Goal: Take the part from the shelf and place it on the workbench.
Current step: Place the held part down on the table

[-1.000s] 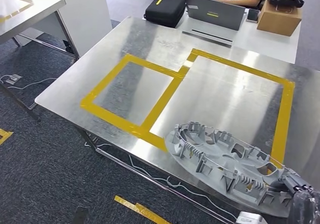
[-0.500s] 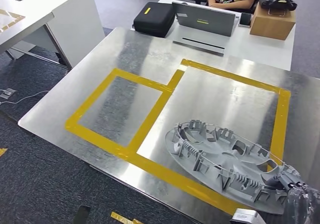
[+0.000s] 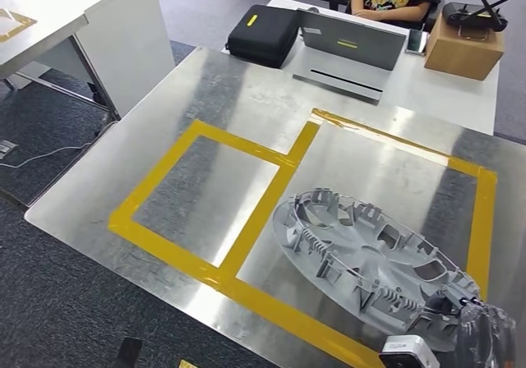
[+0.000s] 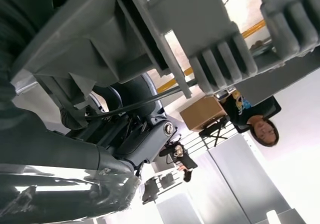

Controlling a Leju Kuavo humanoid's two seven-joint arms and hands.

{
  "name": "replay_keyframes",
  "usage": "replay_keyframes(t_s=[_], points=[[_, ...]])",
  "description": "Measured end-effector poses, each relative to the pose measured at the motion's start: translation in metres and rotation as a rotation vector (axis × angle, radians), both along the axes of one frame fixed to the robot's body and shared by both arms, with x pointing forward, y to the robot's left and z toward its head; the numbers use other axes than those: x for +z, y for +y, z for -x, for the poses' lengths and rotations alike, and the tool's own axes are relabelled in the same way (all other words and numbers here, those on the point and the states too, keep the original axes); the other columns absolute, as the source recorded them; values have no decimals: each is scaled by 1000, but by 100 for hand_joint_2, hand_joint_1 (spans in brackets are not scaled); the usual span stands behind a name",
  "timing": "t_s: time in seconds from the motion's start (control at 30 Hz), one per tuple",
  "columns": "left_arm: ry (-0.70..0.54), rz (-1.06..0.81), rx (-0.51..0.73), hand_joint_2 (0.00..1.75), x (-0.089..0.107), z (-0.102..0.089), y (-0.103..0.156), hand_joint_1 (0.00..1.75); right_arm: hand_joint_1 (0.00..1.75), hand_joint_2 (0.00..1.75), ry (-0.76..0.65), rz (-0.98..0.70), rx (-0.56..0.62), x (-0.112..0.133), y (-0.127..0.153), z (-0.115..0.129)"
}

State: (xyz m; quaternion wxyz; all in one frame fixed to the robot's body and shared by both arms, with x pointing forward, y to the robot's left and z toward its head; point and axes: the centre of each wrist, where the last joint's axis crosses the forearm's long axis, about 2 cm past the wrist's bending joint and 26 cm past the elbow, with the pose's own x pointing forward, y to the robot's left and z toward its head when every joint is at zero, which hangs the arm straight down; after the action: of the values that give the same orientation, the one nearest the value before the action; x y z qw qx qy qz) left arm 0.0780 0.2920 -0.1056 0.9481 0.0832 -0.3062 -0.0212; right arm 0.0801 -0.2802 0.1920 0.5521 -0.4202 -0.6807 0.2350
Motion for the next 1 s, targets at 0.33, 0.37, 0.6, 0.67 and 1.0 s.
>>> replay_keyframes(t_s=[0.33,0.37,0.6,0.67,1.0], points=[[25,-23,-33,175,1,-5,2,0,175,175,227,-36,-20,-29,-36,-21],[31,-25,-39,175,1,-5,3,0,175,175,245,-30,-48,-34,-46,-25],[81,-45,-78,175,2,-11,4,0,175,175,336,-26,-293,-56,-118,-42],[92,-47,-88,175,2,-12,4,0,87,175,362,-22,-339,-61,-133,-43],[103,-62,-115,175,4,-19,3,0,0,175,407,42,-407,-72,-150,-50]])
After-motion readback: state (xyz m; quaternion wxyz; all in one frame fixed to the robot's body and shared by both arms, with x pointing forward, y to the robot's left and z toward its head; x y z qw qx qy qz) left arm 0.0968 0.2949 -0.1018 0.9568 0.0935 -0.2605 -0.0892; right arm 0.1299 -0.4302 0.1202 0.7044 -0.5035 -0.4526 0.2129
